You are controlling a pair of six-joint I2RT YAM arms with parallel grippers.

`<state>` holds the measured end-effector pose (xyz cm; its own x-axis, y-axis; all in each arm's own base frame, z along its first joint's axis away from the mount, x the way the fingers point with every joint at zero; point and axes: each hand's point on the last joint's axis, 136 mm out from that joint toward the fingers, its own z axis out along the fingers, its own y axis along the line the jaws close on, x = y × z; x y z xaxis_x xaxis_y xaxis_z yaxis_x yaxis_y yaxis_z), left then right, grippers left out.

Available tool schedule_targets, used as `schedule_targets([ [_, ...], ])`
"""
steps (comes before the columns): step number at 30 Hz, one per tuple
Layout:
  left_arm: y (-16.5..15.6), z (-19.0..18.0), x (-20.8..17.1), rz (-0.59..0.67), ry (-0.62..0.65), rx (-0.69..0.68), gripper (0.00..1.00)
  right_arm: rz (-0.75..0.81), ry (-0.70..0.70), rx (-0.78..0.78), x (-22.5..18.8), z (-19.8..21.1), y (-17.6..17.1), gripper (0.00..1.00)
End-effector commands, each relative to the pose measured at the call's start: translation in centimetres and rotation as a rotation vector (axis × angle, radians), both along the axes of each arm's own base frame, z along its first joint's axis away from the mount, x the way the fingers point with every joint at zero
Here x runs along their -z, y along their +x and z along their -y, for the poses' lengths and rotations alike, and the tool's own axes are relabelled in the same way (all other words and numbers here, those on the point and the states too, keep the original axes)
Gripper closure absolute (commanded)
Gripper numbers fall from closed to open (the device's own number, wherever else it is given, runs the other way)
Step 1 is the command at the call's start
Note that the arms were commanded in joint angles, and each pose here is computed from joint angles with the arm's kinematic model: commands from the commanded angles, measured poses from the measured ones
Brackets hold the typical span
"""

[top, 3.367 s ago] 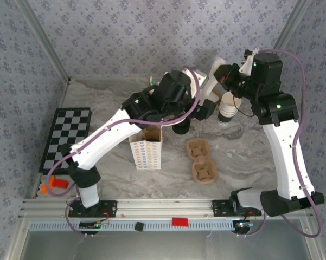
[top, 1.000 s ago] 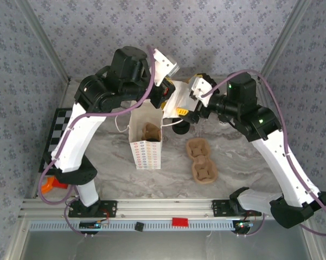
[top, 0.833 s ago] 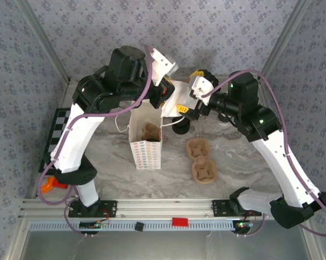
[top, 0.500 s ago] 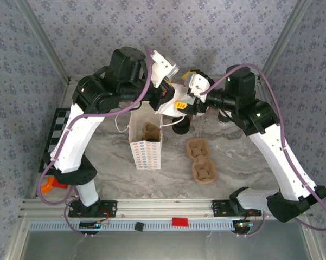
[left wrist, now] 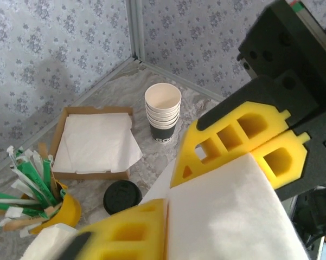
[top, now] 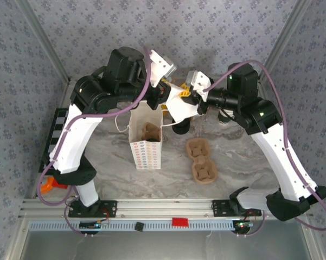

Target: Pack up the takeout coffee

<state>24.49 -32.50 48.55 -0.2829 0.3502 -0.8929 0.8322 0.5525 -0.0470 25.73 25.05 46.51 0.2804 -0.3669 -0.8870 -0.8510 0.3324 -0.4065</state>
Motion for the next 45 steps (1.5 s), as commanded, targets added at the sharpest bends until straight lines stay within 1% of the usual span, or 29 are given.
schedule_targets([
  [1, -0.7, -2.2, -3.6, 0.101, -0.066, -0.031, 0.59, -0.006, 0.035, 0.087, -1.9, 1.4, -0.3, 1.00],
  [2, -0.3, -2.7, -3.9, 0.115, -0.063, -0.059, 0.54, -0.017, 0.048, 0.125, -2.1, 1.7, 0.1, 1.00],
  [4, 0.5, -4.0, -4.6, 0.146, -0.068, -0.138, 0.48, -0.056, 0.081, 0.219, -2.6, 2.4, 0.9, 1.00],
  [6, 1.4, -6.0, -5.4, 0.164, -0.081, -0.251, 0.39, -0.098, 0.121, 0.337, -3.0, 3.7, 2.0, 1.00],
  [8, 2.2, -8.5, -5.9, 0.172, -0.090, -0.372, 0.37, -0.138, 0.157, 0.442, -3.2, 5.0, 2.8, 1.00],
  [10, 2.9, -11.4, -5.5, 0.153, -0.085, -0.504, 0.37, -0.189, 0.214, 0.534, -3.7, 6.1, 3.2, 1.00],
  [12, 3.1, -14.1, -4.2, 0.111, -0.073, -0.624, 0.36, -0.248, 0.261, 0.608, -3.9, 6.6, 3.4, 1.00],
  [13, 3.1, -15.0, -3.5, 0.086, -0.074, -0.659, 0.35, -0.266, 0.280, 0.635, -4.2, 6.5, 3.3, 1.00],
  [15, 2.8, -16.3, -1.1, 0.025, -0.062, -0.709, 0.33, -0.306, 0.317, 0.674, -4.5, 5.6, 3.0, 1.00],
  [18, 2.0, -18.6, 2.2, -0.081, -0.076, -0.792, 0.33, -0.341, 0.333, 0.706, -4.8, 3.1, 2.0, 1.00],
  [19, 1.6, -19.1, 3.2, -0.119, -0.084, -0.806, 0.32, -0.339, 0.329, 0.701, -4.9, 2.1, 1.7, 1.00],
  [20, 1.1, -19.5, 4.3, -0.167, -0.101, -0.814, 0.31, -0.338, 0.336, 0.729, -5.1, 1.5, 1.6, 1.00],
  [21, 0.7, -19.7, 6.1, -0.225, -0.099, -0.823, 0.31, -0.357, 0.353, 0.732, -5.1, 0.5, 1.4, 1.00],
  [23, -0.1, -20.2, 8.1, -0.298, -0.120, -0.837, 0.31, -0.400, 0.387, 0.735, -5.1, -1.4, 1.2, 1.00],
  [25, -0.7, -20.1, 9.6, -0.360, -0.141, -0.828, 0.30, -0.383, 0.391, 0.746, -5.2, -3.0, 1.2, 1.00],
  [27, -1.1, -19.6, 10.9, -0.418, -0.158, -0.809, 0.30, -0.364, 0.388, 0.819, -4.7, -3.7, 1.8, 1.00],
  [33, -0.7, -18.1, 14.0, -0.525, -0.178, -0.774, 0.30, -0.544, 0.407, 0.882, 0.4, -7.2, 3.2, 1.00],
  [36, -0.4, -17.7, 15.0, -0.555, -0.203, -0.770, 0.35, -0.602, 0.399, 0.930, 2.6, -7.8, 3.6, 1.00],
  [38, -0.3, -17.9, 15.7, -0.567, -0.208, -0.787, 0.39, -0.602, 0.385, 0.964, 4.1, -8.0, 4.0, 1.00],
  [40, -0.3, -17.7, 16.2, -0.584, -0.216, -0.775, 0.39, -0.641, 0.378, 0.977, 5.6, -8.2, 4.1, 1.00],
  [42, -0.2, -17.4, 16.7, -0.607, -0.217, -0.764, 0.39, -0.664, 0.403, 0.965, 6.1, -8.8, 4.5, 1.00],
  [45, -0.1, -17.0, 17.1, -0.624, -0.215, -0.749, 0.41, -0.665, 0.414, 0.947, 5.9, -9.9, 3.9, 1.00],
])
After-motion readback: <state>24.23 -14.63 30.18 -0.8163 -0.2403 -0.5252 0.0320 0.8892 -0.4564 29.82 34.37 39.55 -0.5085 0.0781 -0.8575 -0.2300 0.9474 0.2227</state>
